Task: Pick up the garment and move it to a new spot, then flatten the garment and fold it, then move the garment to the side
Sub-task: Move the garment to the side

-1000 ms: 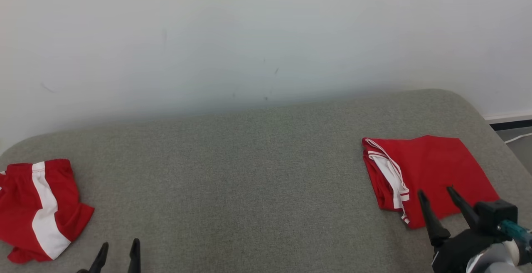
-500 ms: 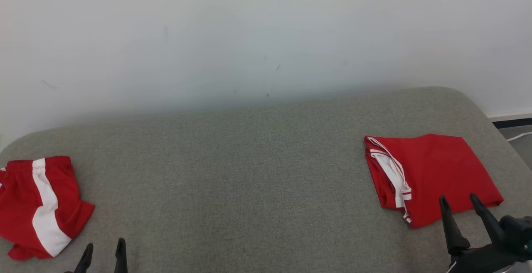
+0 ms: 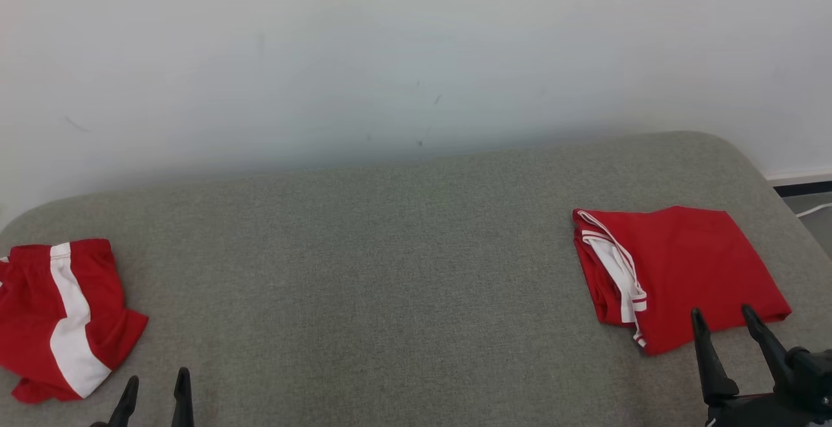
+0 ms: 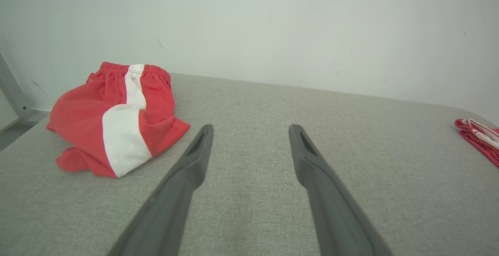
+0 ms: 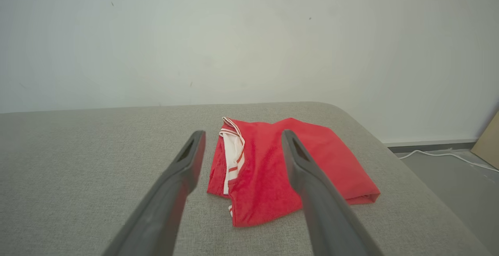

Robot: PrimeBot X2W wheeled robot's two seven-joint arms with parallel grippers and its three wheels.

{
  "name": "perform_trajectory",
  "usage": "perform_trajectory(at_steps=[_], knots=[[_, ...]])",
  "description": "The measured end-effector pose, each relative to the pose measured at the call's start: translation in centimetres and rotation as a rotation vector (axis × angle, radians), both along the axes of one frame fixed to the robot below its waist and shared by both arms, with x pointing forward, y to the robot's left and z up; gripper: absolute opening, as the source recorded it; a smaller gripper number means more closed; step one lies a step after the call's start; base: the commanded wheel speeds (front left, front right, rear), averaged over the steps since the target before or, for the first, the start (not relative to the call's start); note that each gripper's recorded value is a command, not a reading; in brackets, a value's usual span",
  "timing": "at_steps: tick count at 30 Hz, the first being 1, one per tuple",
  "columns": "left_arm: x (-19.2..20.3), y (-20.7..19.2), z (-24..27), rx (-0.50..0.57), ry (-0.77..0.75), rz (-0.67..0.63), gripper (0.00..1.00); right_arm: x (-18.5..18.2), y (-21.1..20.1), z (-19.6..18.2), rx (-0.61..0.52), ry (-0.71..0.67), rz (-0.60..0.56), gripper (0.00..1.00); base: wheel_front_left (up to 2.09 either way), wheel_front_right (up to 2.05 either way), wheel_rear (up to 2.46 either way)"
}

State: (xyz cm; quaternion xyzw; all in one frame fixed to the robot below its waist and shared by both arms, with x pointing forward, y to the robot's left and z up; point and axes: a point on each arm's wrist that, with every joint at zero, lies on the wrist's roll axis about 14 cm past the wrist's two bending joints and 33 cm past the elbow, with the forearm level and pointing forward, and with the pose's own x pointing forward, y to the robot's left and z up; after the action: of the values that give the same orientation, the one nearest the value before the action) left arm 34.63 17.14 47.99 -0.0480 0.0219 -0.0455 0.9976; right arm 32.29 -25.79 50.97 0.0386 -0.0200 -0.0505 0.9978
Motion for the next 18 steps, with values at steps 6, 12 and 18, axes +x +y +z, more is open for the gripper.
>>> perform_trajectory(at_steps=[6, 12, 18], knots=[[0.14, -0.2, 0.0, 0.002, 0.0, -0.007, 1.0, -0.46, -0.35, -0.17, -0.019, 0.003, -0.016, 1.0, 0.0, 0.0, 0.0], [0.24, -0.4, -0.01, 0.018, -0.003, -0.016, 1.0, -0.36, -0.41, 0.52, -0.027, -0.022, -0.025, 1.0, 0.0, 0.0, 0.0], [0.31, -0.42, -0.01, 0.026, -0.003, -0.013, 1.0, -0.44, -0.95, 0.73, -0.033, -0.029, -0.045, 1.0, 0.0, 0.0, 0.0]])
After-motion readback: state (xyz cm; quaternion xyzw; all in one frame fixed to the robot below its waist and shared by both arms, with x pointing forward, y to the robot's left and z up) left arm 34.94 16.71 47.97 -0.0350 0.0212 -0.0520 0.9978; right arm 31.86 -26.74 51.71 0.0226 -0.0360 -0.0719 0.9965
